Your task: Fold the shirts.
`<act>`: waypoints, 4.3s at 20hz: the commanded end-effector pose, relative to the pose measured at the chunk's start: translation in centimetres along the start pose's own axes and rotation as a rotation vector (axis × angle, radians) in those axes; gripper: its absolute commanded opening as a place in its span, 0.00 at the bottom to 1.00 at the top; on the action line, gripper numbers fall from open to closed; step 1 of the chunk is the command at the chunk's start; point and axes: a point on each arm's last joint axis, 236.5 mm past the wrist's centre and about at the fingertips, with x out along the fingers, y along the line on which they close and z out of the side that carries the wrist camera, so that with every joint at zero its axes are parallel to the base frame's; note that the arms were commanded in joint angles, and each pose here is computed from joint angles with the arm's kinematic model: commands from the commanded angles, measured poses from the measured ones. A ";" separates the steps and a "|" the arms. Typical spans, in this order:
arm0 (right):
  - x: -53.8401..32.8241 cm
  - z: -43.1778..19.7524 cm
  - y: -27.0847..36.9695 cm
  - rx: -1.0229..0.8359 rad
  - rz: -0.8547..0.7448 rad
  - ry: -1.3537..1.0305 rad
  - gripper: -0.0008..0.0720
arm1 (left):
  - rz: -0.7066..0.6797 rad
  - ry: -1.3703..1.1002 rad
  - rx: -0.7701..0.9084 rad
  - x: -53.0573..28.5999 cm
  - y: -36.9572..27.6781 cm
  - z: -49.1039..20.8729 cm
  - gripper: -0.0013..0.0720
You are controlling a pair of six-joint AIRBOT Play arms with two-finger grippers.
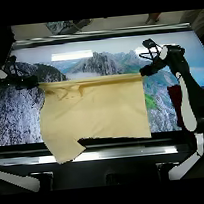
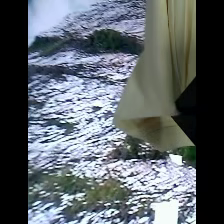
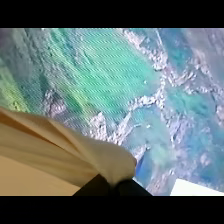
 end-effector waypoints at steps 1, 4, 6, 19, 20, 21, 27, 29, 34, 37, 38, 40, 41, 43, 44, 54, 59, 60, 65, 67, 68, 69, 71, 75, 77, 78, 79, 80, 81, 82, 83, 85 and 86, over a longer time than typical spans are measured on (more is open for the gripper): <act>-0.6 -5.7 2.2 -0.028 0.098 0.244 0.07 | 0.028 0.214 0.016 -0.8 1.2 -4.9 0.06; -1.8 -10.3 5.1 -0.020 0.222 0.438 0.07 | 0.038 0.430 -0.019 -2.2 1.8 -10.1 0.06; -1.5 -12.8 6.5 -0.009 0.281 0.525 0.07 | 0.023 0.556 -0.036 -1.9 1.5 -13.6 0.06; -2.6 -15.6 7.9 -0.003 0.369 0.590 0.54 | 0.010 0.626 -0.111 -2.7 2.1 -16.4 0.46; -3.9 -16.2 7.3 0.012 0.375 0.610 0.56 | 0.008 0.616 -0.121 -3.9 2.2 -16.2 0.47; -5.4 -16.7 6.4 0.028 0.384 0.614 0.56 | 0.007 0.599 -0.134 -5.0 2.4 -16.2 0.50; -9.5 -19.4 6.1 0.032 0.334 0.522 0.56 | -0.047 0.600 -0.245 -7.6 2.1 -26.6 0.71; -9.8 -21.1 7.1 0.015 0.335 0.508 0.56 | -0.104 0.606 -0.305 -7.9 1.0 -30.9 0.71; -9.7 -25.4 8.5 0.000 0.315 0.512 0.56 | -0.150 0.635 -0.342 -7.3 -1.0 -36.9 0.71; -9.4 -27.4 9.3 -0.009 0.336 0.550 0.56 | -0.183 0.632 -0.374 -6.4 -1.9 -37.8 0.71; -9.3 -27.8 9.4 -0.009 0.337 0.560 0.56 | -0.182 0.628 -0.378 -6.1 -1.9 -38.0 0.71; -9.2 -27.8 9.4 -0.009 0.336 0.561 0.56 | -0.169 0.615 -0.372 -5.5 -1.9 -38.2 0.71; -9.2 -27.9 9.3 -0.010 0.334 0.561 0.56 | -0.162 0.599 -0.364 -5.0 -1.9 -38.0 0.69; -9.2 -27.9 9.3 -0.001 0.332 0.562 0.56 | -0.137 0.561 -0.362 -4.2 -1.8 -37.5 0.69; -9.2 -27.9 9.3 0.008 0.329 0.563 0.57 | -0.125 0.544 -0.363 -3.8 -1.8 -37.2 0.62; -5.6 -30.6 15.8 0.176 0.513 0.524 0.79 | -0.113 0.516 -0.331 -3.2 -1.9 -36.7 0.06; -3.5 -32.0 17.2 0.282 0.506 0.504 0.73 | -0.125 0.518 -0.297 -3.4 -2.0 -36.8 0.06; -3.1 -31.8 17.2 0.314 0.494 0.489 0.63 | -0.126 0.518 -0.290 -3.4 -2.0 -36.8 0.06; -2.7 -31.8 16.6 0.336 0.463 0.488 0.07 | -0.128 0.514 -0.279 -3.3 -2.0 -36.7 0.06; -3.4 -31.9 16.4 0.278 0.470 0.496 0.06 | -0.133 0.512 -0.262 -3.4 -2.0 -36.5 0.06; -3.8 -31.5 16.2 0.243 0.471 0.486 0.06 | -0.136 0.507 -0.254 -3.7 -2.0 -36.0 0.06; -4.3 -30.7 15.6 0.199 0.461 0.457 0.06 | -0.139 0.488 -0.240 -4.0 -2.1 -35.1 0.06; -5.9 -28.5 14.0 0.132 0.421 0.407 0.06 | -0.132 0.394 -0.202 -5.4 -2.0 -31.6 0.06; -8.1 -21.3 10.8 0.074 0.345 0.259 0.06 | -0.115 0.169 -0.149 -9.0 -2.6 -22.3 0.05; -7.1 -17.9 9.6 0.016 0.296 0.230 0.06 | -0.127 0.118 -0.102 -9.2 -3.6 -18.3 0.05; -6.0 -16.5 9.0 -0.008 0.268 0.234 0.06 | -0.135 0.123 -0.079 -8.7 -4.2 -16.8 0.05; -4.7 -15.2 8.2 -0.013 0.240 0.248 0.06 | -0.142 0.134 -0.062 -7.7 -4.6 -15.4 0.05; -3.4 -14.0 7.4 -0.007 0.222 0.262 0.06 | -0.148 0.150 -0.049 -6.5 -4.8 -14.1 0.05; -2.2 -12.8 6.8 0.008 0.220 0.268 0.06 | -0.153 0.167 -0.053 -5.3 -4.8 -12.7 0.05; -1.2 -12.0 6.4 0.022 0.220 0.275 0.06 | -0.156 0.184 -0.070 -4.2 -4.6 -11.6 0.05; -0.3 -11.3 6.0 0.032 0.222 0.285 0.06 | -0.161 0.204 -0.080 -3.1 -4.4 -10.7 0.05; 1.3 -10.6 5.8 0.042 0.234 0.300 0.06 | -0.171 0.263 -0.087 -0.9 -3.9 -10.2 0.05; 2.0 -10.7 6.1 0.050 0.249 0.309 0.06 | -0.173 0.288 -0.090 0.2 -3.8 -10.3 0.05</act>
